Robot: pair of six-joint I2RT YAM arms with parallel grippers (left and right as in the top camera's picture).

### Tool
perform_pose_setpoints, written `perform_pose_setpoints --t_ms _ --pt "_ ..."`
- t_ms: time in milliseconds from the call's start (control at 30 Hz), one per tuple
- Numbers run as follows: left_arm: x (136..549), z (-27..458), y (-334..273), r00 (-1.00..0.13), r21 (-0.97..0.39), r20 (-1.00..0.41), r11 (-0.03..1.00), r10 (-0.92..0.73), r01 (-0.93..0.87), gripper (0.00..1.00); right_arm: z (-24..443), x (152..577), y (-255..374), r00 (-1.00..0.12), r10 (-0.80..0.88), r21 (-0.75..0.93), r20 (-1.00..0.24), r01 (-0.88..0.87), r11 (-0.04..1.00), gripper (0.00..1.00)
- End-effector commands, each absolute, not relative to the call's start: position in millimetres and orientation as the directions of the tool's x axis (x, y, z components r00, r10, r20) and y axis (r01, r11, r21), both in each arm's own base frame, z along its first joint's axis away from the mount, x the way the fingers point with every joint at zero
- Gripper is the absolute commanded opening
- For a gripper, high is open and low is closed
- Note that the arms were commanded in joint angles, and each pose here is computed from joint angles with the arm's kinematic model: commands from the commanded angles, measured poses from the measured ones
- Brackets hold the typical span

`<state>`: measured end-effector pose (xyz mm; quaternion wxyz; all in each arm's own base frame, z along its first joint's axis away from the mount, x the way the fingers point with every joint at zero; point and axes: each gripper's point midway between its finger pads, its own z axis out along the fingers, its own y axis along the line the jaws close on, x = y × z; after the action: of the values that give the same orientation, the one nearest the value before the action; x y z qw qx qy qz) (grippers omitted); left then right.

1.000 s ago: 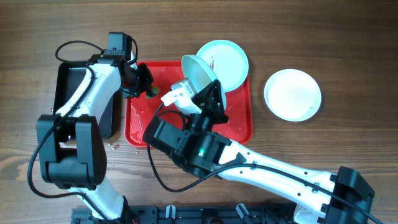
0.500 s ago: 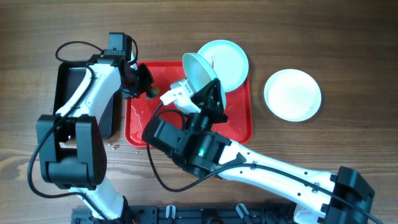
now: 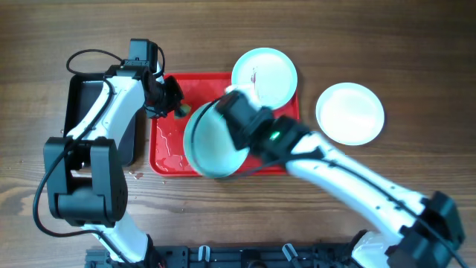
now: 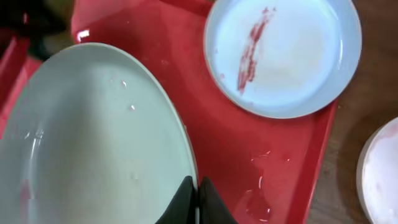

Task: Clean dirty plates on tray and stack at the side
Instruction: 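Carry the blue-rimmed plate right and stack it on the white plate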

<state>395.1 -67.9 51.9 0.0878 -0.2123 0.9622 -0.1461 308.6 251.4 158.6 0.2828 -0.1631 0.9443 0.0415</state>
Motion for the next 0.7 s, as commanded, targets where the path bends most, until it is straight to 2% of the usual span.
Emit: perform_pose_setpoints --t_ms 0,133,300,467,667 --pt "399.3 52.6 -66.3 -0.892 -0.309 -0.12 0.87 -0.436 -0.384 0.04 188.5 326.1 225.5 -0.835 -0.138 0.222 -0.533 -0.295 0.929 0.04" --pt "399.3 52.4 -65.3 -0.891 -0.304 -0.122 0.871 -0.437 -0.385 0.04 187.2 361.1 148.9 -0.869 0.047 0.28 -0.493 -0.107 0.954 0.04" --pt "399.3 52.4 -65.3 -0.891 -0.304 -0.122 0.871 -0.437 -0.385 0.04 182.8 382.1 42.7 -0.837 0.293 0.286 -0.461 0.173 0.943 0.04" --pt "399.2 52.4 -65.4 -0.891 -0.304 -0.122 0.871 -0.437 -0.385 0.04 159.8 367.8 -41.6 -0.76 0.521 0.285 -0.388 0.438 0.852 0.04" --pt "399.2 52.4 -65.4 -0.891 -0.304 -0.121 0.871 -0.437 -0.386 0.04 110.5 333.4 -93.8 -0.694 0.64 0.194 -0.33 0.614 0.765 0.04"
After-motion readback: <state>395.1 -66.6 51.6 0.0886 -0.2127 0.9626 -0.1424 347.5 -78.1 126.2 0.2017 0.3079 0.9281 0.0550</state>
